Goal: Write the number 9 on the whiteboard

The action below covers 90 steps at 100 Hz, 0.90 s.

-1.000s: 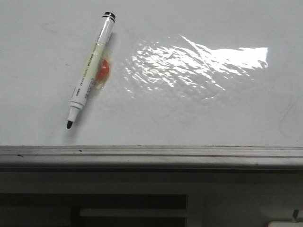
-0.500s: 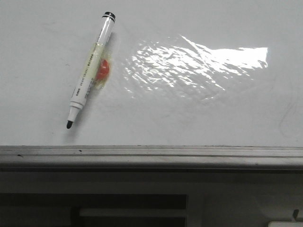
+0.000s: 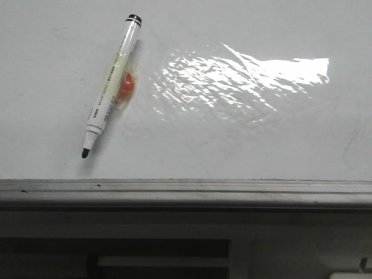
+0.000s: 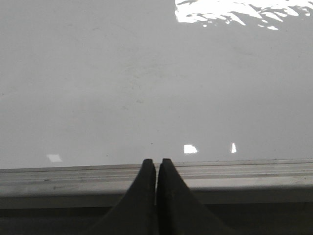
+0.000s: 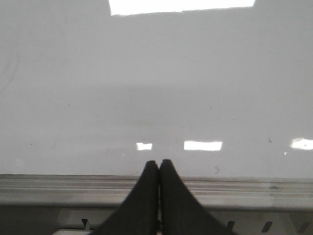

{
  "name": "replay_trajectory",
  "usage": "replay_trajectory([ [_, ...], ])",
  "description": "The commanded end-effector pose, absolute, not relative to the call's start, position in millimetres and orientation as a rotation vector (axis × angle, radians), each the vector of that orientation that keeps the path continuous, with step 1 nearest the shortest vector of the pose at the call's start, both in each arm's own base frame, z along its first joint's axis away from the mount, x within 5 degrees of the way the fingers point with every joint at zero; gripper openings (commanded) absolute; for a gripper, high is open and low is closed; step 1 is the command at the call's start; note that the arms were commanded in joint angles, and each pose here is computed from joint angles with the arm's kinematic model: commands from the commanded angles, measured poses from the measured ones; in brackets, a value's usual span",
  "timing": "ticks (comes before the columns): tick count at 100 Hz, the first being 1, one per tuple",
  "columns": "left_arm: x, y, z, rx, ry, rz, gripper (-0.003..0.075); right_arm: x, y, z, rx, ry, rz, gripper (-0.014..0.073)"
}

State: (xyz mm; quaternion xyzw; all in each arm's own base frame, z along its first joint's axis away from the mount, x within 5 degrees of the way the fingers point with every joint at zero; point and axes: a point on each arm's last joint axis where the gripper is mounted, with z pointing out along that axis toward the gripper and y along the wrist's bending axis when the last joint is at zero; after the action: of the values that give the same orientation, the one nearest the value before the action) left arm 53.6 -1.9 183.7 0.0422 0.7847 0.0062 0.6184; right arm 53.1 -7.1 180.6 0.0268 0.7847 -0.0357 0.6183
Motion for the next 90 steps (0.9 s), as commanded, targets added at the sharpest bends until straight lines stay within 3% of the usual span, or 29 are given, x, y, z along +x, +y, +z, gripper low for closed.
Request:
replay_trajectory([
  [1,54,-2,185,0.083,1.723,0.008,-0.0020,53,-8,175,0.022,1.793,-0.127,-0.0062],
  [28,54,-2,187,0.080,1.710,0.004,-0.0020,56,-5,187,0.010,1.657,-0.090,-0.0062],
  [42,54,-3,187,0.061,1.707,-0.022,-0.0020,56,-3,187,0.116,1.647,0.046,-0.0062],
  [66,55,-4,198,0.000,1.584,-0.095,-0.0020,56,-3,189,0.081,1.634,0.007,-0.0061],
  [90,54,-2,212,-0.030,1.431,-0.114,-0.0020,55,-1,211,0.068,1.396,0.046,-0.0061],
])
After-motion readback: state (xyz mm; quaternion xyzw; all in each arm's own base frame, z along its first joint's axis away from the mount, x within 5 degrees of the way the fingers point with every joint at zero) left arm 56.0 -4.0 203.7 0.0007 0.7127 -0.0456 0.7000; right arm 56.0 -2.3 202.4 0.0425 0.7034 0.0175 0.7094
